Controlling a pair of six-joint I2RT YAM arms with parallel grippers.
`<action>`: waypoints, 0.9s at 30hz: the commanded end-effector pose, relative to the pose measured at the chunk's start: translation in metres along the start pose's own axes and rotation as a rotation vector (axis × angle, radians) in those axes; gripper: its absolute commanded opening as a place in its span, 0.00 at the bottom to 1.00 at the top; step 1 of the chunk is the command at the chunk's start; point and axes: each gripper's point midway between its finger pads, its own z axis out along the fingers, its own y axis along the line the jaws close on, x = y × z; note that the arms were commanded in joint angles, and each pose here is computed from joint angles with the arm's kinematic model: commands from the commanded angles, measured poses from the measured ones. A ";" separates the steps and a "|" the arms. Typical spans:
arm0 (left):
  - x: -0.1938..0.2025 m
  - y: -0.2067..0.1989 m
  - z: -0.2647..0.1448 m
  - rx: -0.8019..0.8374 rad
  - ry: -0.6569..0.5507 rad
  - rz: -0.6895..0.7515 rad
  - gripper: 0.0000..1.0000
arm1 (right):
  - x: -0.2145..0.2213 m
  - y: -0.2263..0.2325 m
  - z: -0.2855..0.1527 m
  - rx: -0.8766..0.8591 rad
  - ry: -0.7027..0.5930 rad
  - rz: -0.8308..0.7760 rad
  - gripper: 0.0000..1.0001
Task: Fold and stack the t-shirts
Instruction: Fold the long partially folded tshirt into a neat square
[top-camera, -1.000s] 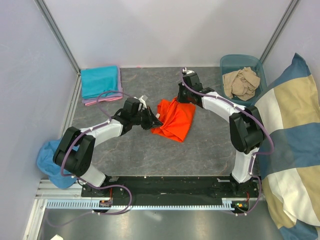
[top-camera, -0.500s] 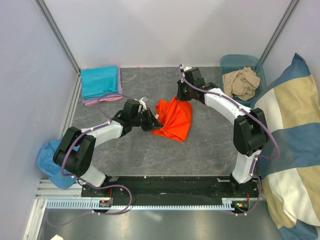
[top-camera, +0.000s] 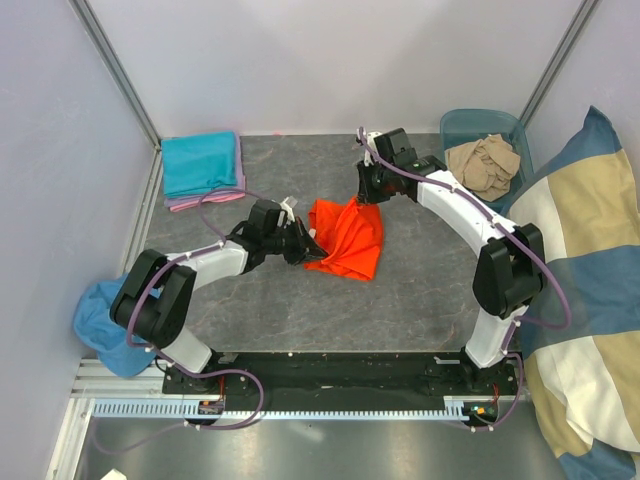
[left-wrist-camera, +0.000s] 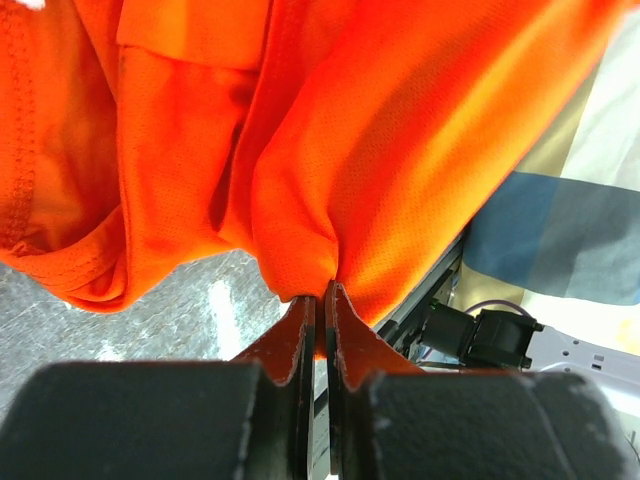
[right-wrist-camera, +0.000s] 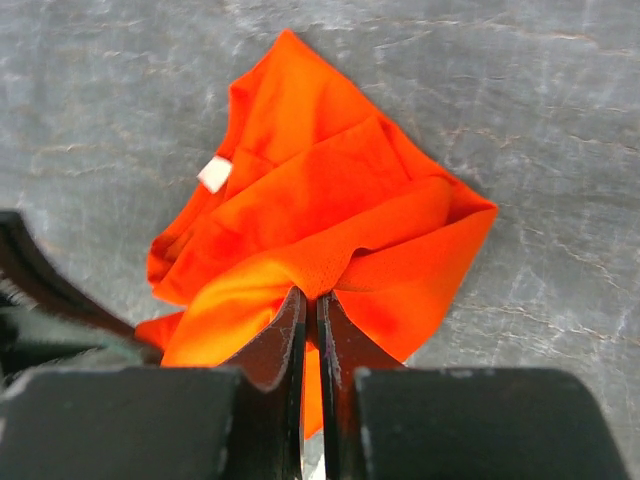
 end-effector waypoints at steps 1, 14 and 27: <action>0.001 -0.008 0.003 0.036 0.020 -0.016 0.02 | -0.018 0.029 -0.021 -0.157 -0.058 -0.045 0.10; 0.003 -0.007 0.002 0.036 0.024 -0.020 0.02 | -0.031 0.072 0.015 -0.460 -0.066 -0.053 0.09; 0.017 0.001 -0.009 0.024 0.016 -0.054 0.02 | -0.034 0.067 0.085 -0.489 -0.043 0.052 0.11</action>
